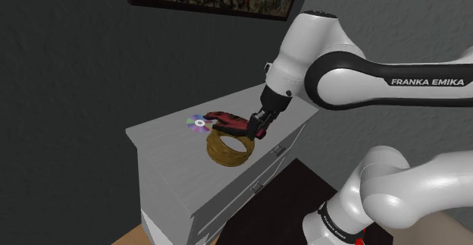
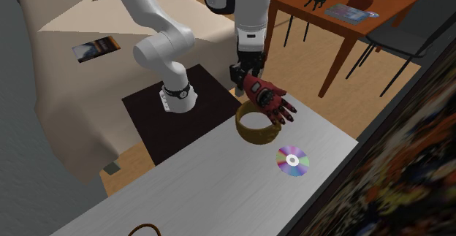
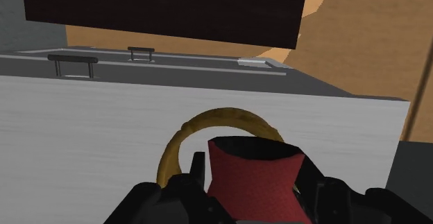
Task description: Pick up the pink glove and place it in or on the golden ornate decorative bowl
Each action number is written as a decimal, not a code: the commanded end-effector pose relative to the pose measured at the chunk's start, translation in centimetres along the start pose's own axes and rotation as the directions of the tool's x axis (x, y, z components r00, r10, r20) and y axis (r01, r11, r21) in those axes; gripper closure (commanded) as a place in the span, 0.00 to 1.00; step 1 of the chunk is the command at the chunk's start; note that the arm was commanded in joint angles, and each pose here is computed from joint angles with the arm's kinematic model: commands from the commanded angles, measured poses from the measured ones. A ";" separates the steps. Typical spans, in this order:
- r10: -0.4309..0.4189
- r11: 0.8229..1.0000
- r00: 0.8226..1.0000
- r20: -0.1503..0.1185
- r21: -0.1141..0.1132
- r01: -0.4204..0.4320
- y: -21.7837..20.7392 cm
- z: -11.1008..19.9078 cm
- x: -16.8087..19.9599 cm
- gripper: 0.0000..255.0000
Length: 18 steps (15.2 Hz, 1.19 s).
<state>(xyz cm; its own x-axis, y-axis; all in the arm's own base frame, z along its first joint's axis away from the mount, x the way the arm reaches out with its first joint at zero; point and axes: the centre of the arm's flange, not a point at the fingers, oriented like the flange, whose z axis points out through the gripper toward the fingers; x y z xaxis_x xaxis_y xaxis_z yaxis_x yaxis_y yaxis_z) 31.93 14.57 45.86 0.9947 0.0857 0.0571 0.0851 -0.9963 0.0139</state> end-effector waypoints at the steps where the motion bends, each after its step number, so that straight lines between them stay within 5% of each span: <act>1: 0.000 1.000 1.000 -0.001 0.000 0.000 0.0 1.1 -0.2 1.00; 13: 0.000 1.000 1.000 -0.001 0.000 0.000 0.0 3.7 -0.3 1.00; 14: 0.000 1.000 1.000 -0.001 0.000 0.000 0.0 3.7 -0.3 0.00; 18: 0.000 1.000 1.000 -0.001 0.000 0.000 0.0 3.7 -0.3 0.00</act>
<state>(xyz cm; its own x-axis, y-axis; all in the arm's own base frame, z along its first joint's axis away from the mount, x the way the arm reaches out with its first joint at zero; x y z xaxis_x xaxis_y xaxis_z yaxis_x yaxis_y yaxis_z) 31.80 14.51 42.15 0.9946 0.0858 0.0578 0.0852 -0.9963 0.0138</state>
